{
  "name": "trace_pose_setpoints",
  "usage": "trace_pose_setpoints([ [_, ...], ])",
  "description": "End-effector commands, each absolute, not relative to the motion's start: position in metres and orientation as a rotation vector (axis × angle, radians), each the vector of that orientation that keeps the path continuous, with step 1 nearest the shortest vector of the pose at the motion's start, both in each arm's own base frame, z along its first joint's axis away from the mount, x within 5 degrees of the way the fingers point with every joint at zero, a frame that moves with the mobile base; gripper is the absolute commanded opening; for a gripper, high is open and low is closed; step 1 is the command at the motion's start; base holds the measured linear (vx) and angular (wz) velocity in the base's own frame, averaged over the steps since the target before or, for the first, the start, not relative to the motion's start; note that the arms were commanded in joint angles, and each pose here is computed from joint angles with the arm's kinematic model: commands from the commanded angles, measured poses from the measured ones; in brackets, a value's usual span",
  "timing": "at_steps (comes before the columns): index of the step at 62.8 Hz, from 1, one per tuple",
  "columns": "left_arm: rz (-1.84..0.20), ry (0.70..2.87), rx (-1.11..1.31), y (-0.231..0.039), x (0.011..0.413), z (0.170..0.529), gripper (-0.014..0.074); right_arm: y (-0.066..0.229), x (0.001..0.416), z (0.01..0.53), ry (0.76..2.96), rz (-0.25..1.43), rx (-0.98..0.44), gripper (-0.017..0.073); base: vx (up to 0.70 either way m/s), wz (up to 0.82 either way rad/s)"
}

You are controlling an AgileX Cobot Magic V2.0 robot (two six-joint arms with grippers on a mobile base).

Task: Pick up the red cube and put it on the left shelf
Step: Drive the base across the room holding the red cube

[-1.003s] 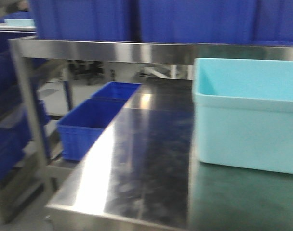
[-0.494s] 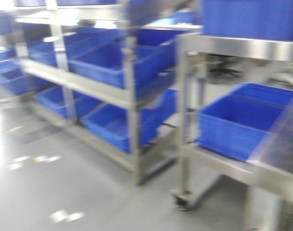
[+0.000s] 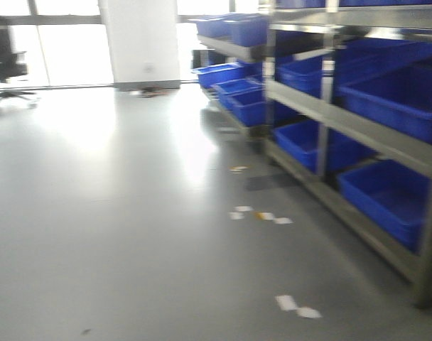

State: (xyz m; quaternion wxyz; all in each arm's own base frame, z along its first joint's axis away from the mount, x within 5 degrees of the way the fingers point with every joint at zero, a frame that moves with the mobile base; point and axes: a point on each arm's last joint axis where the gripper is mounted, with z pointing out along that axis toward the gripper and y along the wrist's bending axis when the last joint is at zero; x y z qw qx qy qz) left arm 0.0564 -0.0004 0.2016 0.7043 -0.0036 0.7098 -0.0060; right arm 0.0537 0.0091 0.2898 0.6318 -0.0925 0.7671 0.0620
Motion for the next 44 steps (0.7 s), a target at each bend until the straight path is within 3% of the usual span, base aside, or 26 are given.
trace_pose_setpoints([
  [1, -0.022, 1.512, -0.019, -0.0001, 0.0562, 0.2014, 0.0090, 0.0097, 0.0541, 0.3059, 1.644, 0.134, -0.220, 0.0151, 0.02, 1.21],
  [16, -0.022, 1.512, -0.019, -0.0001, 0.0562, 0.2014, 0.0090, 0.0099, 0.0542, 0.3059, 1.645, 0.136, -0.223, 0.0151, 0.10, 0.80],
  [44, -0.022, 1.512, -0.019, -0.0001, 0.0562, 0.2014, 0.0090, 0.0098, 0.0542, 0.3057, 1.647, 0.135, -0.223, 0.0151, 0.32, 0.27],
])
